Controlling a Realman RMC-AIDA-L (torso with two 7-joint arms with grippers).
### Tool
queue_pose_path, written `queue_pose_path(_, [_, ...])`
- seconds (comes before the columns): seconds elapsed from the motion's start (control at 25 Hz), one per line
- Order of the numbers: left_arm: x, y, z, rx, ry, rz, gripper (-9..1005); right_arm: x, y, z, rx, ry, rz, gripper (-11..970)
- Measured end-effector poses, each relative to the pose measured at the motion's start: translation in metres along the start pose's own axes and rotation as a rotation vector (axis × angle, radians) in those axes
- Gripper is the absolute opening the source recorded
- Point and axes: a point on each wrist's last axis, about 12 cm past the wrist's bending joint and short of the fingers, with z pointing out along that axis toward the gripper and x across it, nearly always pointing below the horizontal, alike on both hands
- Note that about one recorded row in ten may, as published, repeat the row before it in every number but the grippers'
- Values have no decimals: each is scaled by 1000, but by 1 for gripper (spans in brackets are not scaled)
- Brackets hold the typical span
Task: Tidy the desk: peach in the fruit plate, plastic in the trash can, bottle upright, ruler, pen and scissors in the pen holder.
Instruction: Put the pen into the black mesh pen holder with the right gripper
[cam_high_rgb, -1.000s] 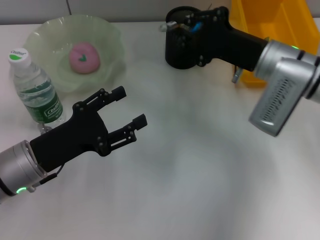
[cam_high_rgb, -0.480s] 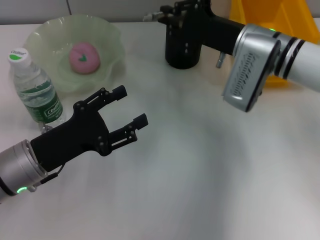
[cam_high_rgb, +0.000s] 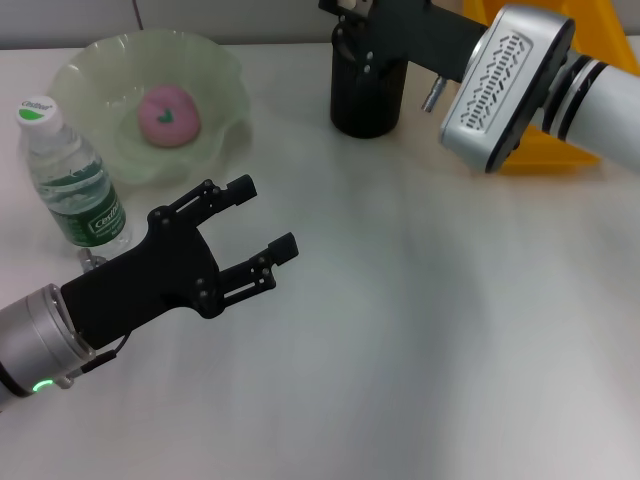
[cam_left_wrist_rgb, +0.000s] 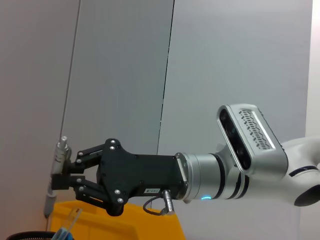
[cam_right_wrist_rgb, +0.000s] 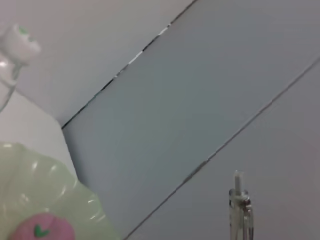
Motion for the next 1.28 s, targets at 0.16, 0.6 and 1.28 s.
queue_pose_path(0.16, [0, -1, 0, 6, 0, -1, 811, 1, -2, 3, 20, 22, 83, 126])
queue_pose_path(0.6, [0, -2, -1, 15, -4, -1, 811, 1, -4, 7, 57, 34, 349, 125])
queue_pose_path(1.28, [1, -7, -1, 21, -24, 20, 811, 4, -5, 6, 76, 51, 535, 162])
